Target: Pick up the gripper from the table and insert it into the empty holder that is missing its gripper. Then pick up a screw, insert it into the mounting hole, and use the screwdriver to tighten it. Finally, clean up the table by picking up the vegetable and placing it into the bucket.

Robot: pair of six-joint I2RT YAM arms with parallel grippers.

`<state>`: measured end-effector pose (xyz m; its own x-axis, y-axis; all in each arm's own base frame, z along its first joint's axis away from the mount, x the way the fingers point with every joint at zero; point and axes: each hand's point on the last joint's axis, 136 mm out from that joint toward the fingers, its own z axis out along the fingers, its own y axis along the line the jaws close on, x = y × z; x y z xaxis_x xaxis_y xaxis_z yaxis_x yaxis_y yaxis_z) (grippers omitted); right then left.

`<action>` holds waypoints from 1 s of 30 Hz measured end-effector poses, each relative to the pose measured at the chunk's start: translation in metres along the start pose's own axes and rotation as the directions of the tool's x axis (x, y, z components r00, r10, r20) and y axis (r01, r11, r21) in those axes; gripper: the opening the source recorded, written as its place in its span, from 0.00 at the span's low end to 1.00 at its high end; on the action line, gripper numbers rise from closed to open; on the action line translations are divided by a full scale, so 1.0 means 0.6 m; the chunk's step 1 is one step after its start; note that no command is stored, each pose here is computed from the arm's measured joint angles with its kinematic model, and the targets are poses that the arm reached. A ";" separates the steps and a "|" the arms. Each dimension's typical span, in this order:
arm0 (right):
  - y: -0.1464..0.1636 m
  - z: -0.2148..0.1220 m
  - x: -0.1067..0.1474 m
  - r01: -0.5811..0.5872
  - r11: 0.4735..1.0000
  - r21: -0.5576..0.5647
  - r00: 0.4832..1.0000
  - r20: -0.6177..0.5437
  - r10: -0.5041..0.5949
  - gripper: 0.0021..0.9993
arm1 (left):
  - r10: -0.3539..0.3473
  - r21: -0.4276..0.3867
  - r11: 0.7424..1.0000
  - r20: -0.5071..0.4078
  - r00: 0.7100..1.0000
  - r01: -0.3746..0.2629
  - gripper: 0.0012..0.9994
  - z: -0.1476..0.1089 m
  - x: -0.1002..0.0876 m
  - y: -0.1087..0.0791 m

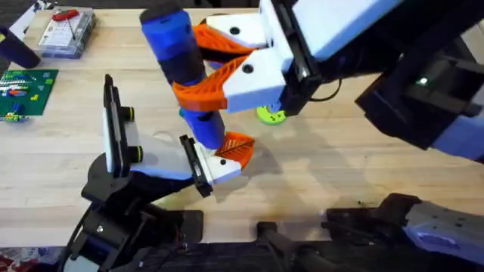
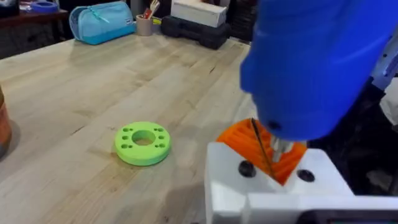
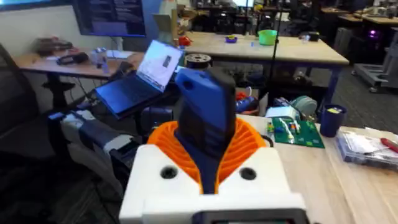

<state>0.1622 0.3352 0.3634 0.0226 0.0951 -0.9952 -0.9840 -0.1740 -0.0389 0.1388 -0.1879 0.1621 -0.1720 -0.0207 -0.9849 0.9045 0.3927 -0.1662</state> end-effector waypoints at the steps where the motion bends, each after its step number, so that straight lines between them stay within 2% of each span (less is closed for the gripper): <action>1: 0.001 0.000 -0.004 -0.002 1.000 -0.003 1.000 0.001 0.002 0.07 | 0.000 0.000 1.000 0.000 1.000 0.000 0.01 0.000 0.000 0.000; 11: 0.005 0.003 -0.027 0.012 1.000 -0.020 1.000 0.017 -0.012 0.07 | 0.000 0.000 1.000 0.000 1.000 0.000 0.01 0.000 0.000 0.000; 16: -0.012 -0.010 -0.031 -0.016 1.000 0.016 1.000 -0.014 0.017 0.07 | 0.000 0.000 1.000 0.000 1.000 0.000 0.01 0.000 0.000 0.000; 20: -0.060 -0.052 -0.009 -0.121 0.983 0.136 0.984 -0.113 0.137 0.07 | 0.000 0.000 1.000 0.000 1.000 0.000 0.01 0.000 0.000 0.000; 24: -0.110 -0.127 -0.006 -0.194 0.923 0.331 0.943 -0.196 0.268 0.07 | 0.000 0.000 1.000 0.000 1.000 0.000 0.01 0.000 0.000 0.000; 27: -0.139 -0.194 -0.017 -0.140 0.856 0.498 0.916 -0.262 0.303 0.07 | 0.000 0.000 1.000 0.000 1.000 0.000 0.01 0.000 0.000 0.000; 30: -0.156 -0.253 -0.015 0.021 0.797 0.604 0.884 -0.384 0.268 0.07 | 0.000 0.000 1.000 0.000 1.000 0.000 0.01 0.000 0.000 0.000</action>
<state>0.2808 0.2017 0.3622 -0.1758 -0.3392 -0.9242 -0.8902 0.4556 0.0021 0.1388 -0.1879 0.1621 -0.1718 -0.0206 -0.9849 0.9045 0.3929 -0.1660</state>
